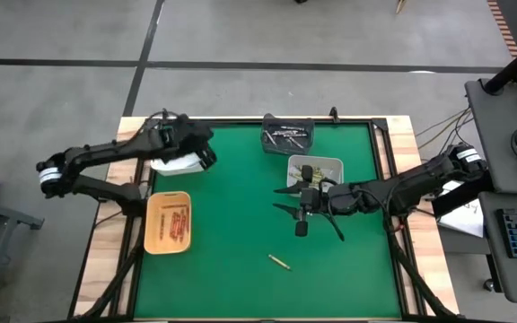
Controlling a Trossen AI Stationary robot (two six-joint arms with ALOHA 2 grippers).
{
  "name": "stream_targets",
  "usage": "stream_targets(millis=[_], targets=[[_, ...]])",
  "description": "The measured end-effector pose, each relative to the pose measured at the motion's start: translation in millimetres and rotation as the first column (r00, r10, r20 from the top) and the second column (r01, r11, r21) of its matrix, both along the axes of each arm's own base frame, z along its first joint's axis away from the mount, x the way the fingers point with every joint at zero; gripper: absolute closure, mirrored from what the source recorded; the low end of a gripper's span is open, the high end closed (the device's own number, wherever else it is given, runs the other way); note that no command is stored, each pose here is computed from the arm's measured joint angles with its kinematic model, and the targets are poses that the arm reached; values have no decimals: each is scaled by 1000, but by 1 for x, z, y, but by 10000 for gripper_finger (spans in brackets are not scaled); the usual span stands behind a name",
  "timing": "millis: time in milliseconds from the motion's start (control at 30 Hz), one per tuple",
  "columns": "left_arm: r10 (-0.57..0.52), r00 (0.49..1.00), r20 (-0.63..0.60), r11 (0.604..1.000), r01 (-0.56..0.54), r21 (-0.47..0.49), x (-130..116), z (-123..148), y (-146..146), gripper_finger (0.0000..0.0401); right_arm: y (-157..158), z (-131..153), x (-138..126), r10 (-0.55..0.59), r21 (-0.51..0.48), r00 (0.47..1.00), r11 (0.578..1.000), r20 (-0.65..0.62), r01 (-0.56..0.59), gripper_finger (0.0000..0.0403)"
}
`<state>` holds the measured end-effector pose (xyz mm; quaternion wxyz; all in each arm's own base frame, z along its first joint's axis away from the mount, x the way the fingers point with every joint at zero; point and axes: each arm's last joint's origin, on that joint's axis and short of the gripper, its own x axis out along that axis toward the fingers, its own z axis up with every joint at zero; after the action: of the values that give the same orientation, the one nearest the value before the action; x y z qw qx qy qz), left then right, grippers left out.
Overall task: Sort crayons
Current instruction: Put the blue crayon into the white bin
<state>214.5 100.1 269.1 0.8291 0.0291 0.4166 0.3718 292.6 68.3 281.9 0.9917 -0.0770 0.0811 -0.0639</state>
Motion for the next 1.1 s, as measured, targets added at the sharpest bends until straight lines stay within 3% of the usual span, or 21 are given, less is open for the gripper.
stream_targets(millis=[267, 467, 600, 767, 967, 1100], targets=[[120, 979, -162, 979, -143, -144, -14, -21, 52, 400, -2, -1, 1, -14, -5, 1000, 1000, -9, 14, 250], [152, 917, -370, 938, -252, -238, -21, -39, 79, 400, -4, -2, 1, -28, -8, 999, 1000, -18, 27, 248], [18, 844, -536, 925, -218, -311, -22, -57, 86, 400, -4, -3, 1, -28, -7, 999, 1000, -22, 28, 252], [-177, 743, -645, 908, -130, -399, -19, -78, 88, 400, -4, -3, 1, -28, -7, 999, 1000, -24, 28, 251], [-330, 656, -679, 888, -30, -460, -16, -93, 93, 400, -4, -4, 1, -29, -11, 999, 1000, -37, 29, 252], [-363, 635, -682, 881, -4, -473, -16, -95, 95, 400, -4, -5, 0, -29, -12, 999, 1000, -42, 28, 255]])
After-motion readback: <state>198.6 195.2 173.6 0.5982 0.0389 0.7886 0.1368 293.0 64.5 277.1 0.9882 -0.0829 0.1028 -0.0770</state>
